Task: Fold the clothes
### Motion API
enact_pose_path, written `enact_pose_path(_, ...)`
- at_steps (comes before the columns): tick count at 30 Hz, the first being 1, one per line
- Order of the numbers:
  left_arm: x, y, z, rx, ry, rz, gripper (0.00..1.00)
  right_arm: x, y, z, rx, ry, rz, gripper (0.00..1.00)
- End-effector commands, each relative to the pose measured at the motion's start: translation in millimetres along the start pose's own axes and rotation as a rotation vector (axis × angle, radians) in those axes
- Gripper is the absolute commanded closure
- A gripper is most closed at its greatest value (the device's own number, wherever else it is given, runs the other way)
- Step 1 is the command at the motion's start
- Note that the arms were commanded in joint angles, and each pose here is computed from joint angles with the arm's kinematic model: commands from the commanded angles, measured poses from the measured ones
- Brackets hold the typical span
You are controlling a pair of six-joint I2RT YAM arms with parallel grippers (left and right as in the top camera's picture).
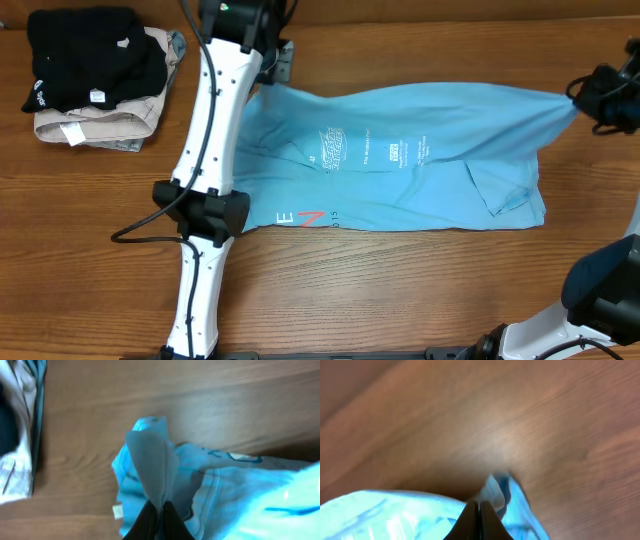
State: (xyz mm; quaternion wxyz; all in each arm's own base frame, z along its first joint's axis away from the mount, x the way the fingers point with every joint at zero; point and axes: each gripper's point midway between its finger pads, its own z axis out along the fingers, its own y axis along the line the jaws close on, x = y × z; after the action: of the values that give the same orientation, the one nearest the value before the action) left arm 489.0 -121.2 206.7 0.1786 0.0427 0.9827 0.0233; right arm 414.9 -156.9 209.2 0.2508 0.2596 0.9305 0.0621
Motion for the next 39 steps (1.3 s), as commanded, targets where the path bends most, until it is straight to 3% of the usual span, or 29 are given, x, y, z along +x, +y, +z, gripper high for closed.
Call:
enact_pose_path(1, 0.5, -7.2, -1.2, 0.081, 0.010, -0.024, 0.96, 11.6, -5.5, 1.8, 0.006, 0.046, 0.031, 0.96)
enact_pose_path(9, 15.5, -22.3, 12.3, 0.168, 0.096, 0.017, 0.96, 42.2, -27.1, 5.0, 0.023, 0.164, 0.108, 0.96)
enact_pose_path(16, 66.3, 0.1, 48.9, 0.022, 0.319, 0.022, 0.96, 74.8, -38.1, 34.2, 0.018, 0.244, 0.140, 0.96)
enact_pose_path(22, 91.3, 20.6, 56.1, -0.095, 0.403, 0.028, 0.96, 95.6, -55.5, 48.0, 0.035, 0.286, 0.181, 0.96)
enact_pose_path(39, 140.1, 48.9, 81.9, -0.150, 0.590, 0.011, 0.96, 120.7, -60.1, 51.9, 0.046, 0.364, 0.205, 0.96)
